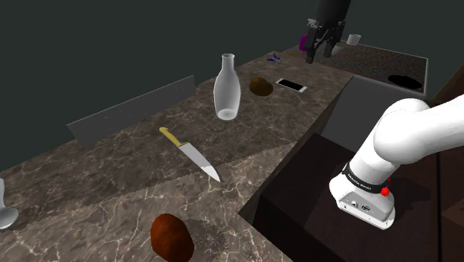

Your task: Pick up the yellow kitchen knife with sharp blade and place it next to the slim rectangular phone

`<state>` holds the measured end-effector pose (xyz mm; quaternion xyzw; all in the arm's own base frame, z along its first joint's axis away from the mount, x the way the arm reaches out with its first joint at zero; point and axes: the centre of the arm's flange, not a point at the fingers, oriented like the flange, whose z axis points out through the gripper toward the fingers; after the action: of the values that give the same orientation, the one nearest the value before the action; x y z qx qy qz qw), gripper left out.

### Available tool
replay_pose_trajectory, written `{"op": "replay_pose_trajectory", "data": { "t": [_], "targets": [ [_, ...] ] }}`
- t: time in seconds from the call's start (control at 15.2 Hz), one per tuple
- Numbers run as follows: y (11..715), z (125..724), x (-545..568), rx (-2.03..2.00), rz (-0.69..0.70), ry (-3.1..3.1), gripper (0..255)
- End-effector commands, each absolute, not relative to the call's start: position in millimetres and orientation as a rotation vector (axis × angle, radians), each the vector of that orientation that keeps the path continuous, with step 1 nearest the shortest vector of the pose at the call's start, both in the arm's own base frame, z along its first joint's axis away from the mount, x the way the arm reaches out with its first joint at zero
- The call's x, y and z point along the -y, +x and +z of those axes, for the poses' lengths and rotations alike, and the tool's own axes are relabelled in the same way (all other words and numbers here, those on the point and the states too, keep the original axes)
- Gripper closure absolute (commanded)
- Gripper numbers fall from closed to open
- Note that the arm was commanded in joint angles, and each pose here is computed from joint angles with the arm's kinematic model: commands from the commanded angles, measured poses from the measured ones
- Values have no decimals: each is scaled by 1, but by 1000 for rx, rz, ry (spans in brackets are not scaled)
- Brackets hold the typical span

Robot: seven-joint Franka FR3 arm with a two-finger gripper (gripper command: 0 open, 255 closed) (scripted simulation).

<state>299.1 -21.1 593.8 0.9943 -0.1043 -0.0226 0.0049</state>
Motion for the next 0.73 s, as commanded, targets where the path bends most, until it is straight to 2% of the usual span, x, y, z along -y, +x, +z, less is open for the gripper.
{"op": "replay_pose_trajectory", "data": {
  "t": [0.0,0.66],
  "targets": [
    [299,594,21,327,-71,3114,0],
    [382,546,-76,187,-117,3108,0]
  ]
}}
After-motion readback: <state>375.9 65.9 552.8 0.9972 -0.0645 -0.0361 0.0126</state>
